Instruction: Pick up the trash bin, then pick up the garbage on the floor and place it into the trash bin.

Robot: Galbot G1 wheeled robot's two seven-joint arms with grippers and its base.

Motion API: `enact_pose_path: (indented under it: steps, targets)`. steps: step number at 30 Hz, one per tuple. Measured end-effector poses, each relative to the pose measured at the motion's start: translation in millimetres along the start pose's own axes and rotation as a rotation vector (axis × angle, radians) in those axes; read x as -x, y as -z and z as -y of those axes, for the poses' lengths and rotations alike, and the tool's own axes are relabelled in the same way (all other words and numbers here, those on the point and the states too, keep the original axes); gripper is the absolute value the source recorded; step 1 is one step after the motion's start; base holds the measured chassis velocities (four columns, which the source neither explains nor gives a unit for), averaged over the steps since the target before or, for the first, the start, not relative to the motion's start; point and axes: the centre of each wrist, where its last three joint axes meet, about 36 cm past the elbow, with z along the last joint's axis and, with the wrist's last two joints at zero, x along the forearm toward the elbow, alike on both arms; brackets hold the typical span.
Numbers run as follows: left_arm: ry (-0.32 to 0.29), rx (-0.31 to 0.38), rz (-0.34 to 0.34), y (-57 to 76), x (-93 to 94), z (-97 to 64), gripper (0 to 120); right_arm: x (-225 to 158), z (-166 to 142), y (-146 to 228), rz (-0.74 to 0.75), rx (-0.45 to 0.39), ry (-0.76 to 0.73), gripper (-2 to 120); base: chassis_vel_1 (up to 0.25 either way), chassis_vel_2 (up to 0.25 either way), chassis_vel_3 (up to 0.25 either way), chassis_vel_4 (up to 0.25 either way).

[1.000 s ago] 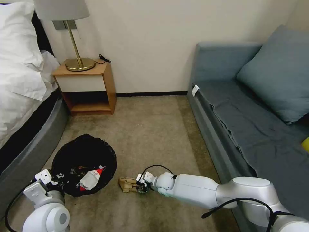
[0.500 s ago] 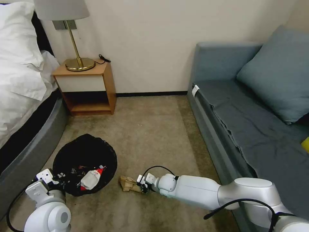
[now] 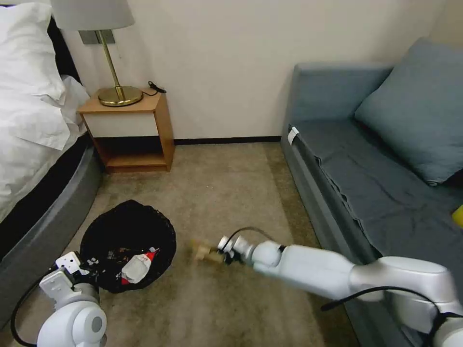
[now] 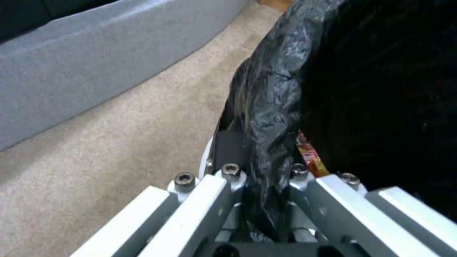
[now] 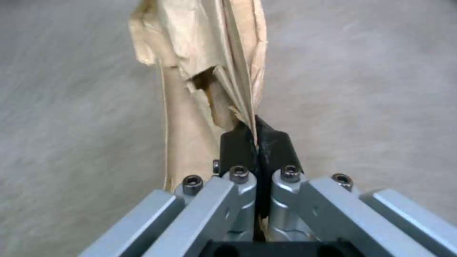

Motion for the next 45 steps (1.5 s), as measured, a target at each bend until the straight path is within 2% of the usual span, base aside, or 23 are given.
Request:
enact_pose_path:
  steps: [3,4,5,7,9,10,13,14,17,18,19,23,30,33,35,38,39,41,43,45]
  targets:
    - [-0.001,0.003,-0.003,-0.5,1.6,-0.1,3,-36.4,28.7,34.0,0.105,0.051,-0.054,0,0.0,0.0,0.0,0.0]
    - [-0.003,0.003,-0.005,-1.1,2.0,0.5,3,-50.4,31.1,56.8,0.163,0.083,-0.056,0,0.0,0.0,0.0,0.0]
    - [-0.003,0.003,-0.005,-1.1,2.0,0.5,3,-50.4,31.1,56.8,0.163,0.083,-0.056,0,0.0,0.0,0.0,0.0]
    - [-0.006,0.006,-0.009,-2.6,2.5,1.9,3,-70.6,28.1,93.9,0.252,0.126,-0.05,0,0.0,0.0,0.0,0.0]
    - [-0.011,0.007,-0.012,-3.8,2.3,4.3,3,-88.1,8.7,134.0,0.324,0.175,-0.011,0,0.0,0.0,0.0,0.0]
    - [-0.011,0.007,-0.012,-3.8,2.3,4.3,3,-88.1,8.7,134.0,0.324,0.175,-0.011,0,0.0,0.0,0.0,0.0]
    - [-0.017,0.006,-0.016,-5.5,2.5,7.4,3,-105.2,-34.2,177.0,0.374,0.235,0.08,0,0.0,0.0,0.0,0.0]
    - [-0.017,0.006,-0.016,-5.5,2.5,7.4,3,-105.2,-34.2,177.0,0.374,0.235,0.08,0,0.0,0.0,0.0,0.0]
    - [-0.023,0.005,-0.017,-6.5,2.1,11.0,3,-108.3,-89.0,200.7,0.386,0.249,0.192,0,0.0,0.0,0.0,0.0]
    - [-0.025,0.004,-0.016,-6.7,1.8,12.1,3,-105.3,-105.1,203.2,0.38,0.24,0.222,0,0.0,0.0,0.0,0.0]
    - [-0.025,0.004,-0.016,-6.7,1.8,12.1,3,-105.3,-105.1,203.2,0.38,0.24,0.222,0,0.0,0.0,0.0,0.0]
    - [-0.029,0.002,-0.013,-6.0,-0.4,14.8,3,-89.8,-148.0,199.0,0.342,0.196,0.287,0,0.0,0.0,0.0,0.0]
    - [-0.032,0.0,-0.009,-5.0,-3.4,15.9,3,-68.3,-161.7,189.7,0.318,0.14,0.243,0,0.0,0.0,0.0,0.0]
    - [-0.033,0.0,-0.009,-5.0,-4.5,16.1,3,-63.3,-158.9,188.9,0.317,0.13,0.223,12,0.0,0.0,0.0,0.0]
    - [-0.033,-0.001,-0.009,-4.9,-4.7,16.1,3,-62.9,-157.8,188.8,0.319,0.128,0.218,16,0.0,0.0,0.0,0.0]
    - [-0.035,-0.002,-0.008,-4.1,-4.6,16.3,3,-64.5,-154.7,187.9,0.324,0.128,0.211,29,0.0,0.0,0.0,0.0]
    - [-0.035,-0.002,-0.008,-4.1,-4.6,16.3,3,-64.5,-154.7,187.9,0.324,0.128,0.211,29,0.0,0.0,0.0,0.0]
    - [-0.037,-0.004,-0.006,-2.8,-4.2,16.8,3,-67.9,-153.2,188.0,0.329,0.131,0.21,41,0.0,0.0,0.0,0.0]
    - [-0.038,-0.005,-0.006,-2.5,-4.1,17.0,3,-68.9,-152.7,188.3,0.332,0.133,0.209,44,0.0,0.0,0.0,0.0]
    - [-0.04,-0.008,-0.007,-2.2,-3.2,17.5,3,-71.2,-151.1,189.7,0.337,0.136,0.204,55,0.0,0.0,0.0,0.0]
